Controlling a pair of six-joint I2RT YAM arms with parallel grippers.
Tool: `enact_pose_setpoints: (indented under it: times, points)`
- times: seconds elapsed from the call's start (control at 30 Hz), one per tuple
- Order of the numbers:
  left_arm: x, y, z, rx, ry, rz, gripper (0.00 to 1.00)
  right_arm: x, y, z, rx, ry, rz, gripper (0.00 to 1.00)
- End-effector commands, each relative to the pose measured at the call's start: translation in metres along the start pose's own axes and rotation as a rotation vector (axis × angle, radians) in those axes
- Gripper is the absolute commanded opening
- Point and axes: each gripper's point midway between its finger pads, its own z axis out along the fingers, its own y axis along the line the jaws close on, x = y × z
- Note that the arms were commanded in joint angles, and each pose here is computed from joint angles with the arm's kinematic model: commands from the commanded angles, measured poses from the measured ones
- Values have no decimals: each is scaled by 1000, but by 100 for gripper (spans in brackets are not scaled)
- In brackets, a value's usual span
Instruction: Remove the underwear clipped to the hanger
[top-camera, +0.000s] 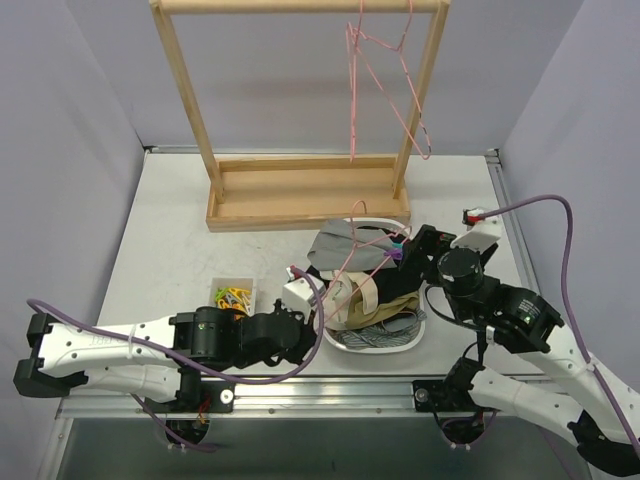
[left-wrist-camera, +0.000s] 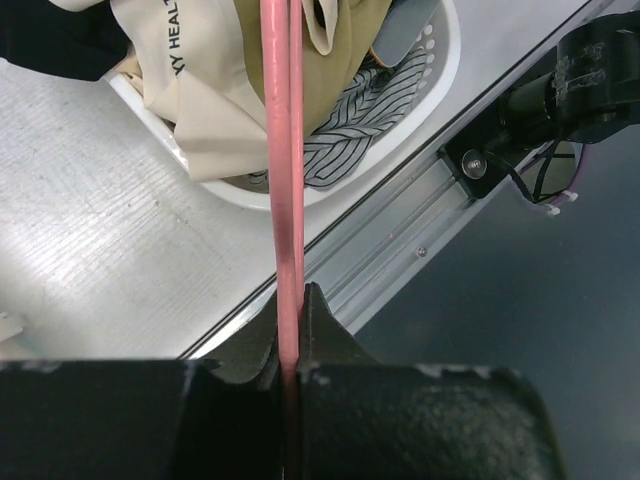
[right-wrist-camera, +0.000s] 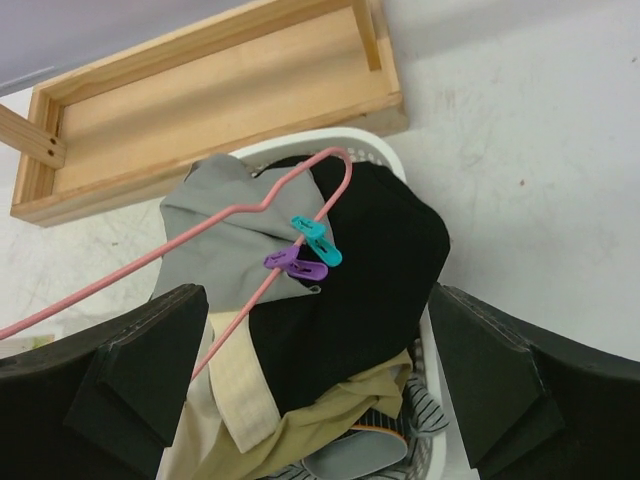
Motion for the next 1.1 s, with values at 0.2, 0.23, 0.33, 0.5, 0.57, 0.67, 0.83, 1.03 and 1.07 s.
enact_pose_setpoints:
  times: [0.2, 0.23, 0.33, 0.5, 0.57, 0.67, 0.83, 1.03, 1.07]
  points:
    - [-18, -6, -17, 77, -92, -80, 2, 38, 22, 9, -143, 156, 292, 100]
    - [-19, -6, -19, 82, -97, -83, 2, 47, 24, 12, -155, 185, 304, 100]
    - [-17, -3, -19, 77, -103, -77, 2, 42, 38, 13, -258, 216, 382, 100]
    - [-11, 3, -18, 65, -95, -63, 2, 1, 53, 17, -444, 174, 486, 100]
    - [-7, 8, -16, 48, -94, -55, 2, 4, 65, 18, -549, 231, 516, 100]
    - [-6, 13, -16, 30, -100, -51, 2, 9, 57, 29, -564, 280, 570, 100]
    - [-9, 15, -15, 24, -121, -46, 2, 28, 49, 32, -590, 387, 602, 100]
    - [-3, 5, -8, 32, -92, 14, 2, 48, 32, 36, -604, 470, 631, 100]
    - [-3, 2, -8, 40, -92, 18, 2, 49, 27, 38, -592, 470, 628, 100]
